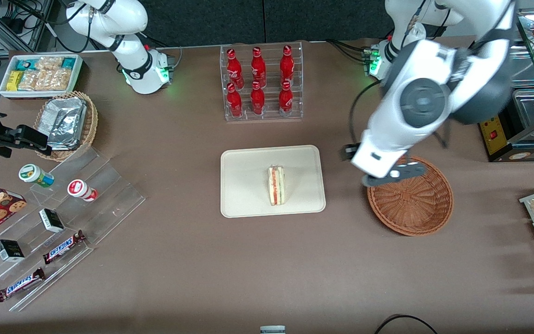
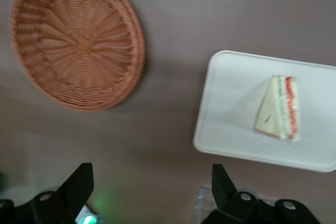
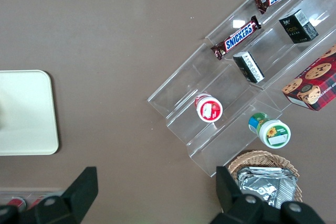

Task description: Place sandwich from basket to tray

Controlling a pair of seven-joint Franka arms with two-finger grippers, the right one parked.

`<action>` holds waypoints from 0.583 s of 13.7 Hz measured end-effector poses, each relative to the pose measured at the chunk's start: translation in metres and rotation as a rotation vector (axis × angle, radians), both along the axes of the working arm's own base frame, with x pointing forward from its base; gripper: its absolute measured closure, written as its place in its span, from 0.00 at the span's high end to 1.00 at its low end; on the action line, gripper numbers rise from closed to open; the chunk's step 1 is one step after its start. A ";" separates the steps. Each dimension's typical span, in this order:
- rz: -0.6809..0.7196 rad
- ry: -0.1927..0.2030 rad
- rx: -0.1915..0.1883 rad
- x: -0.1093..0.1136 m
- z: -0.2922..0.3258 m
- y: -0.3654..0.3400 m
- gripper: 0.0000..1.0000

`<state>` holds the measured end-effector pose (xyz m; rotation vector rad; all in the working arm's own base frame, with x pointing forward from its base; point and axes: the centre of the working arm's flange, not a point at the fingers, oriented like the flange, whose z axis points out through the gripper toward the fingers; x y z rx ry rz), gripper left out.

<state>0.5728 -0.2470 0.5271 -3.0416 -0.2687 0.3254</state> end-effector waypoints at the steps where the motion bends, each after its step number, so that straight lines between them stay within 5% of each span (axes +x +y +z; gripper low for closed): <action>1: -0.016 0.005 -0.006 0.002 0.009 0.021 1.00; 8: -0.159 -0.001 -0.056 -0.012 0.053 0.147 1.00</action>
